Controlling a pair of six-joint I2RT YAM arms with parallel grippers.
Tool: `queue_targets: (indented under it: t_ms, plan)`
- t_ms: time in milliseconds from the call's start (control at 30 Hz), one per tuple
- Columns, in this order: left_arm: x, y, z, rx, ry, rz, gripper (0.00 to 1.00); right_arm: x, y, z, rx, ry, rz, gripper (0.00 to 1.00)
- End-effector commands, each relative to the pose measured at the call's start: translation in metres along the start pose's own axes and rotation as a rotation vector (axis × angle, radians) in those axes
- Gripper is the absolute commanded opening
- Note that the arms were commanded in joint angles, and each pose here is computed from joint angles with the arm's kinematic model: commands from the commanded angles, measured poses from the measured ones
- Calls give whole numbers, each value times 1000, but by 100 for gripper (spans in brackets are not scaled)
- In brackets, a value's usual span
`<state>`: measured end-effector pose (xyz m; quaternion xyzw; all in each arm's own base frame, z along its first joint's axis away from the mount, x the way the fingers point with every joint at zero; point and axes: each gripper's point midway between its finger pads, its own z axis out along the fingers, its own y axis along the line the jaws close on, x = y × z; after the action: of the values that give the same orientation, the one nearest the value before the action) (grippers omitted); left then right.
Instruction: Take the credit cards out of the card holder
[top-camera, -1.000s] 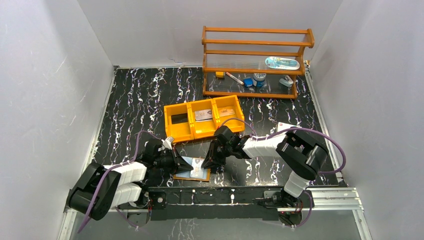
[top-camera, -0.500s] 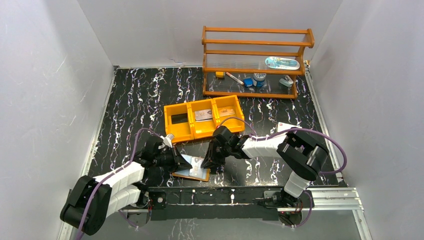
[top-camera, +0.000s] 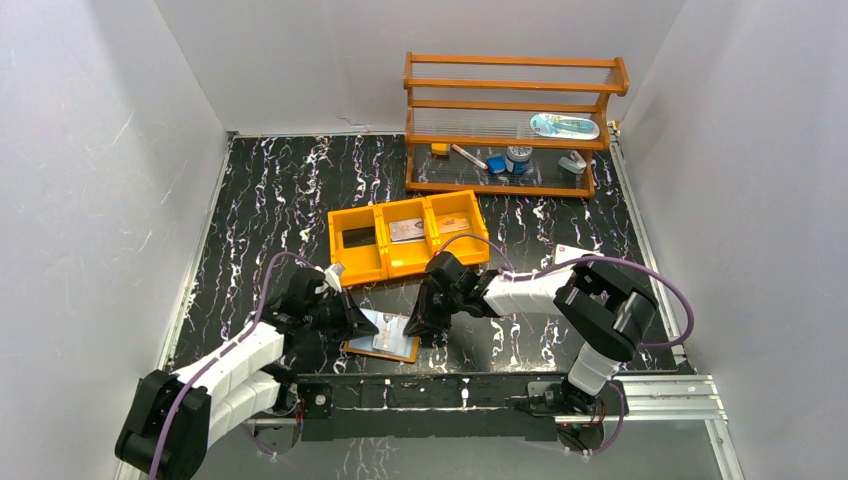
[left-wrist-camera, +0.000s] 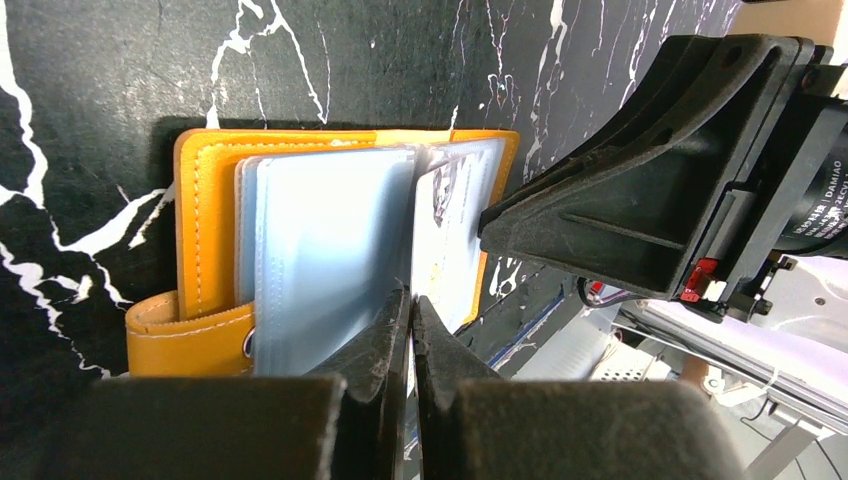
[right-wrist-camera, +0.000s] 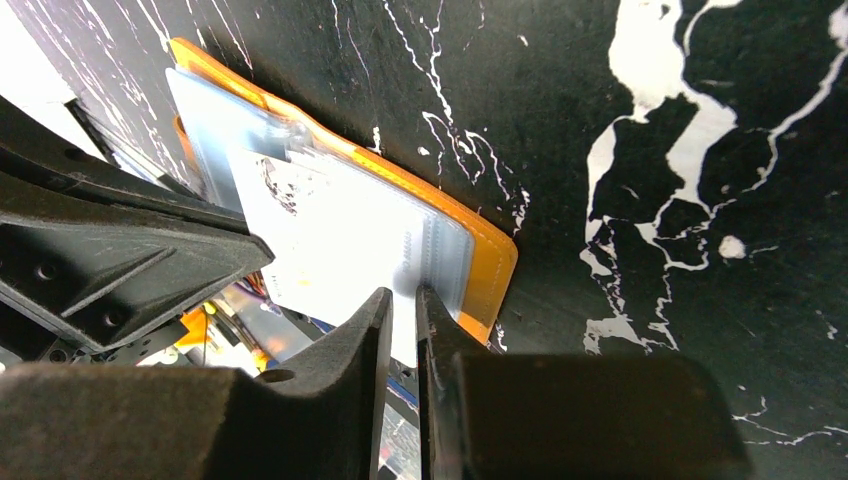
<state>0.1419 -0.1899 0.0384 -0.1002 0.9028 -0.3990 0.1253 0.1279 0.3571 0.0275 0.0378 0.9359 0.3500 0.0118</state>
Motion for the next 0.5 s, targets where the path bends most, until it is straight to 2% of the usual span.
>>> queue_targets:
  t_ms: [0, 200, 467]
  plan:
    - [-8, -6, -7, -25, -19, 29, 0, 4, -58, 6, 216, -15, -2, 24]
    - [-13, -11, -13, -30, -50, 44, 0, 0, -36, 1, 149, -22, -44, 26]
    - [-9, -16, -12, -8, -7, 46, 0, -15, 45, -29, -79, -81, -181, 31]
